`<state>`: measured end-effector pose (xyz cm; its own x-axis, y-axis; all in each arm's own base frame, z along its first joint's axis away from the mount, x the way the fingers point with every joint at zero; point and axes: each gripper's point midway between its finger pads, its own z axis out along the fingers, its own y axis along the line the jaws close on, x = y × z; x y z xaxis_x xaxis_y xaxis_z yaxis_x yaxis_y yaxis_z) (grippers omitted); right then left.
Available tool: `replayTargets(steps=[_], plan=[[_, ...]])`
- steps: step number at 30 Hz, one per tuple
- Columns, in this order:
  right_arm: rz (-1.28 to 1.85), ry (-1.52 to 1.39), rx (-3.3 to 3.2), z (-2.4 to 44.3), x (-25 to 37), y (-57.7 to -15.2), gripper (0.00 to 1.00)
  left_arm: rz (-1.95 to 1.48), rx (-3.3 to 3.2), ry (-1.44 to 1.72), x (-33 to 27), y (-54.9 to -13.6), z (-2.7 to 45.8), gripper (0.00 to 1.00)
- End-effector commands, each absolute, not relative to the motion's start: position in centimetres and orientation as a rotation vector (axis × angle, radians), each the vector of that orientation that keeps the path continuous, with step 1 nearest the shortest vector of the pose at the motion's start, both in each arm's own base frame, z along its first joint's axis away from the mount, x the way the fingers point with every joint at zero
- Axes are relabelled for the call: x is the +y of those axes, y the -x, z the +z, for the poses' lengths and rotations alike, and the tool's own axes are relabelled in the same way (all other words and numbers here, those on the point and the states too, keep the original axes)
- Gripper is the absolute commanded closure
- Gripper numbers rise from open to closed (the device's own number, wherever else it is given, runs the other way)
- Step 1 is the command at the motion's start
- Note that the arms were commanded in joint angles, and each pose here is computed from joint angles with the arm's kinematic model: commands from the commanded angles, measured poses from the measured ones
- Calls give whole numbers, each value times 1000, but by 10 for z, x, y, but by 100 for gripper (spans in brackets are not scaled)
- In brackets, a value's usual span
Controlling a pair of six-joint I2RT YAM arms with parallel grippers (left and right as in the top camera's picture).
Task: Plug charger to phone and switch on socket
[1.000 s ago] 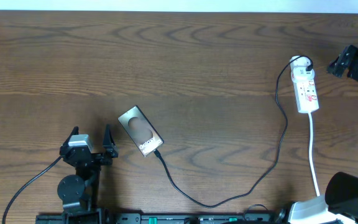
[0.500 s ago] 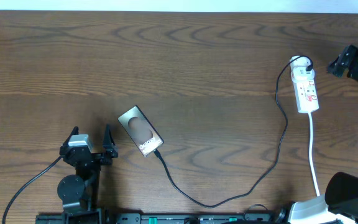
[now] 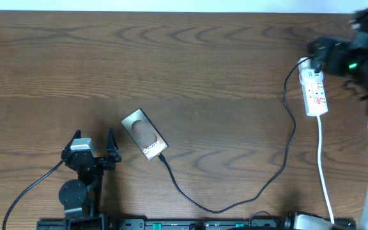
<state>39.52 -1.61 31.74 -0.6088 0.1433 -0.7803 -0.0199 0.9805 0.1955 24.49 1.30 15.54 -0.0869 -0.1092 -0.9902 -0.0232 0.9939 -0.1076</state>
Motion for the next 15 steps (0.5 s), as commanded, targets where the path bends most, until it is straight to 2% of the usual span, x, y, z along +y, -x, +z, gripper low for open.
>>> replayTargets(steps=[1, 7, 15], plan=[[271, 26, 2156, 289, 17, -379, 1, -103, 1705, 82, 7, -244, 141, 13], [265, 106, 1921, 251, 34, -351, 1, -103, 1705, 82, 7, -244, 141, 13], [209, 118, 1671, 198, 31, -294, 1, -104, 1705, 82, 7, -244, 141, 13]])
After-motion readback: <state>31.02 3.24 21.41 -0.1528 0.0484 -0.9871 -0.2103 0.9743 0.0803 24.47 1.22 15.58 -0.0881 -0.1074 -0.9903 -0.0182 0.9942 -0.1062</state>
